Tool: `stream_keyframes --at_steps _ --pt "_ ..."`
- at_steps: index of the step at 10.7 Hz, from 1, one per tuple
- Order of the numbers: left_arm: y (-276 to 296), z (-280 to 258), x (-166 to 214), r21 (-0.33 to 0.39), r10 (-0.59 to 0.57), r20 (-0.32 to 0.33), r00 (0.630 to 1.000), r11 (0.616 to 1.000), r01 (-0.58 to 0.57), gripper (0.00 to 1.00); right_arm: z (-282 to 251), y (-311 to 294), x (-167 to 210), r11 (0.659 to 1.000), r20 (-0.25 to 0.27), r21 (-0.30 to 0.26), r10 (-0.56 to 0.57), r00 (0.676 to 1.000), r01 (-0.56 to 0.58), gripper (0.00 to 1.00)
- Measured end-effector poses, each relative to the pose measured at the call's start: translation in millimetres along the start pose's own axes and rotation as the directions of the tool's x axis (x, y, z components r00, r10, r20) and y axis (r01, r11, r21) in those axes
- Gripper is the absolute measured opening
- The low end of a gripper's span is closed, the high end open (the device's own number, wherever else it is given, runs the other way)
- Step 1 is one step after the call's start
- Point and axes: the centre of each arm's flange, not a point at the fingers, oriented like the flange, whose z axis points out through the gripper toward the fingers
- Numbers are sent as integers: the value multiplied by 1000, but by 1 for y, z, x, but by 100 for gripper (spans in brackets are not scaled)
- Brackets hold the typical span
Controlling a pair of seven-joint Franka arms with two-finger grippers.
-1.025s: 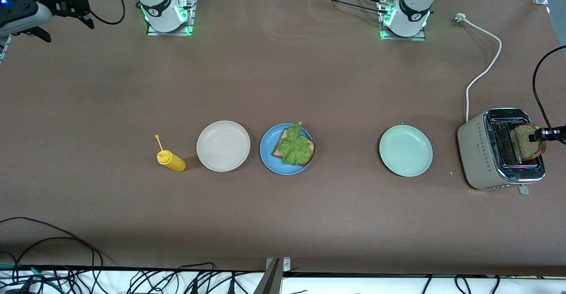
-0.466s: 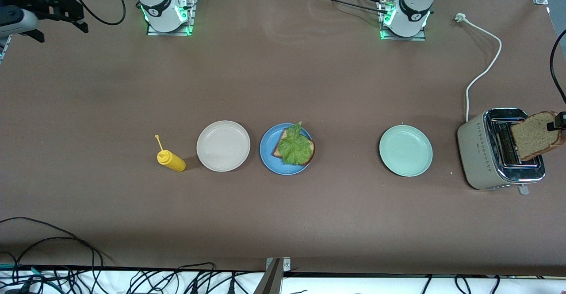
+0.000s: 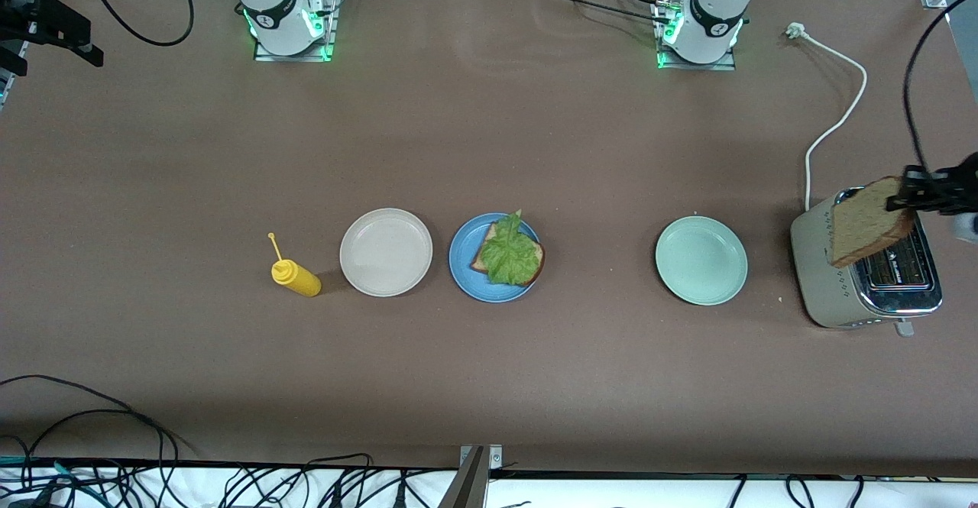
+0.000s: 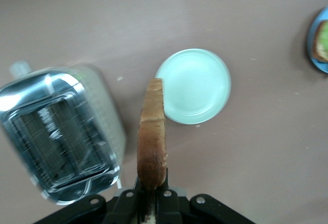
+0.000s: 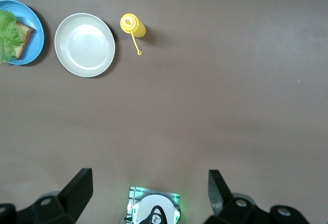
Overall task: Make sandwich in blue plate with both arms
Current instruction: 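Lift the bread slice out of the toaster with the left gripper, then carry the bread over the lettuce and lay it on top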
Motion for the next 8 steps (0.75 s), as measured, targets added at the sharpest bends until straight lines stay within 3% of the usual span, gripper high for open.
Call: stream_keyframes --at_steps 2,4,6,8 --pt "63 1 22 -56 60 -15 998 997 -60 10 9 -1 8 1000 16 7 -4 1000 3 100" --pt "110 13 38 -201 42 -18 999 979 -45 10 24 -11 25 1000 27 18 -22 999 22 100" --pt "157 47 65 -353 40 24 999 935 -29 10 29 -20 30 998 29 39 -40 999 39 100" --pt "192 86 99 -495 36 14 999 869 -24 10 25 -21 29 998 20 38 -42 999 41 100"
